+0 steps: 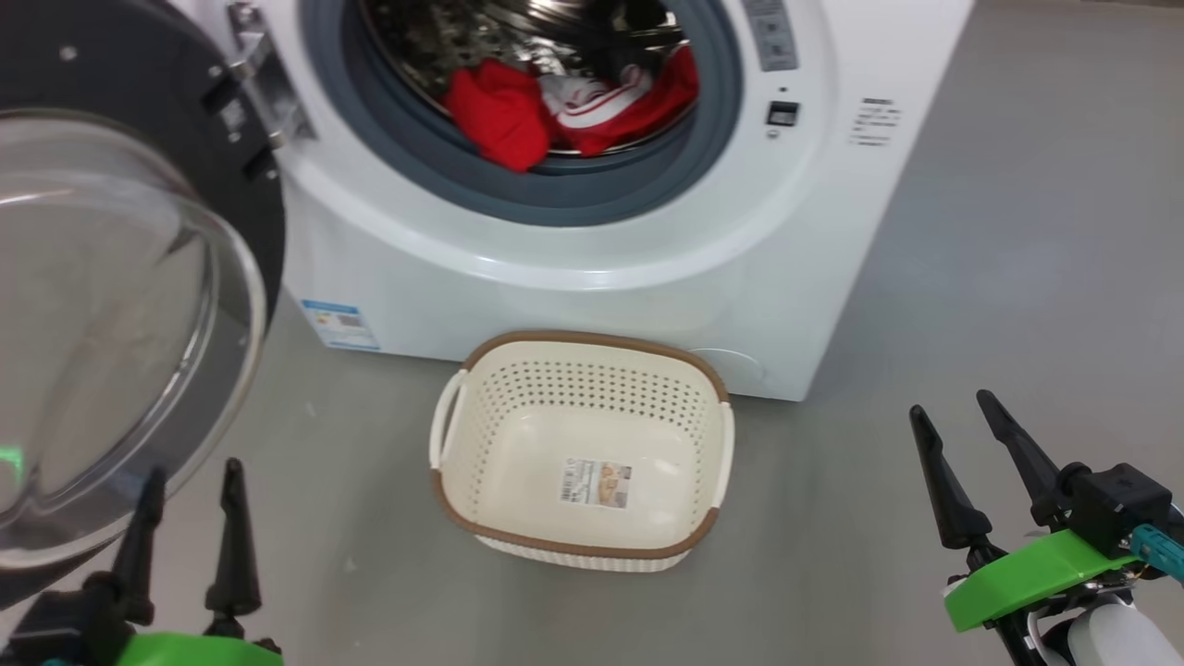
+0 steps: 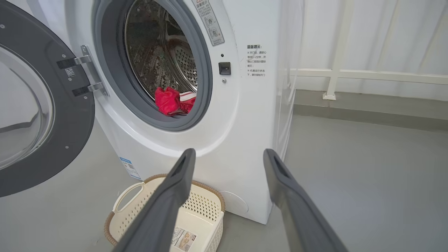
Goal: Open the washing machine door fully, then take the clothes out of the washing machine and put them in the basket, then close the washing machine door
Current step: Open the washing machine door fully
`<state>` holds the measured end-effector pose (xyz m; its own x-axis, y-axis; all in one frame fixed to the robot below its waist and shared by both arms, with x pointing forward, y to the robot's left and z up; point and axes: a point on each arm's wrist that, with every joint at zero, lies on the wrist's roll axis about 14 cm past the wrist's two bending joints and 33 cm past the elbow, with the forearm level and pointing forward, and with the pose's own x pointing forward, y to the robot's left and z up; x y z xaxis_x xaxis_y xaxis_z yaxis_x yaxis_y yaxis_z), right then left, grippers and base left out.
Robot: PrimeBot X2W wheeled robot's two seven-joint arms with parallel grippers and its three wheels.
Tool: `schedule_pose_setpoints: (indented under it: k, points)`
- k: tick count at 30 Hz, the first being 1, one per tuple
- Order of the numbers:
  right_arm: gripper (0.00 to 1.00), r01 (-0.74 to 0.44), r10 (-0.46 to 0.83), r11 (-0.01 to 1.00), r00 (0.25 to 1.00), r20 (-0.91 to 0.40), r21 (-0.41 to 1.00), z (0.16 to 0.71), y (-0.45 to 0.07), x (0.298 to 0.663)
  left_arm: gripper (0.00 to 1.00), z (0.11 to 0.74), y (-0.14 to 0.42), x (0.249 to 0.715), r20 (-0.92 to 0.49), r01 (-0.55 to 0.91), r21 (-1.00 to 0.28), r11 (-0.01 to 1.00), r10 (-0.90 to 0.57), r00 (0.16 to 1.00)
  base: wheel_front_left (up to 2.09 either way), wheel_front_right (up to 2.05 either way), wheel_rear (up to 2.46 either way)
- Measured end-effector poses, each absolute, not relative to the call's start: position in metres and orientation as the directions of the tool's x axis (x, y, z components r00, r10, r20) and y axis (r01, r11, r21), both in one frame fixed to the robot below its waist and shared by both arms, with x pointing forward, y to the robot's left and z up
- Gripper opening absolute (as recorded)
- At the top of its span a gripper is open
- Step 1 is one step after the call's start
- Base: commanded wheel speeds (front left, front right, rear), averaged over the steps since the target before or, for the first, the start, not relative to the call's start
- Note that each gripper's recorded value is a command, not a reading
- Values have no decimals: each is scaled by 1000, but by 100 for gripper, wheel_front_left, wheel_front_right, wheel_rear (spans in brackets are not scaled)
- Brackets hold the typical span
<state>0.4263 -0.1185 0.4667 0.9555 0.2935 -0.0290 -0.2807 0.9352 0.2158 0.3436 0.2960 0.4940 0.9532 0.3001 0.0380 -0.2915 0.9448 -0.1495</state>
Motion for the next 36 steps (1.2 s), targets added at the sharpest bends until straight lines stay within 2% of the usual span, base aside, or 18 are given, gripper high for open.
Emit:
schedule_pose_setpoints:
  k: [17, 25, 36]
  points:
    - [100, -72, 80, 975, 996, -28, 208, 471, -193, 398, 100, 482, 212, 380, 12, -21, -180, 983, 24, 1000, 0, 0, 0]
    - [100, -4, 13, 979, 999, -44, 203, 467, -216, 380, 100, 482, 187, 390, 16, 52, -193, 980, -50, 999, 0, 0, 0]
    - [100, 25, -18, 979, 999, -35, 201, 471, -226, 372, 100, 484, 180, 388, 24, 75, -193, 978, -71, 997, 0, 0, 0]
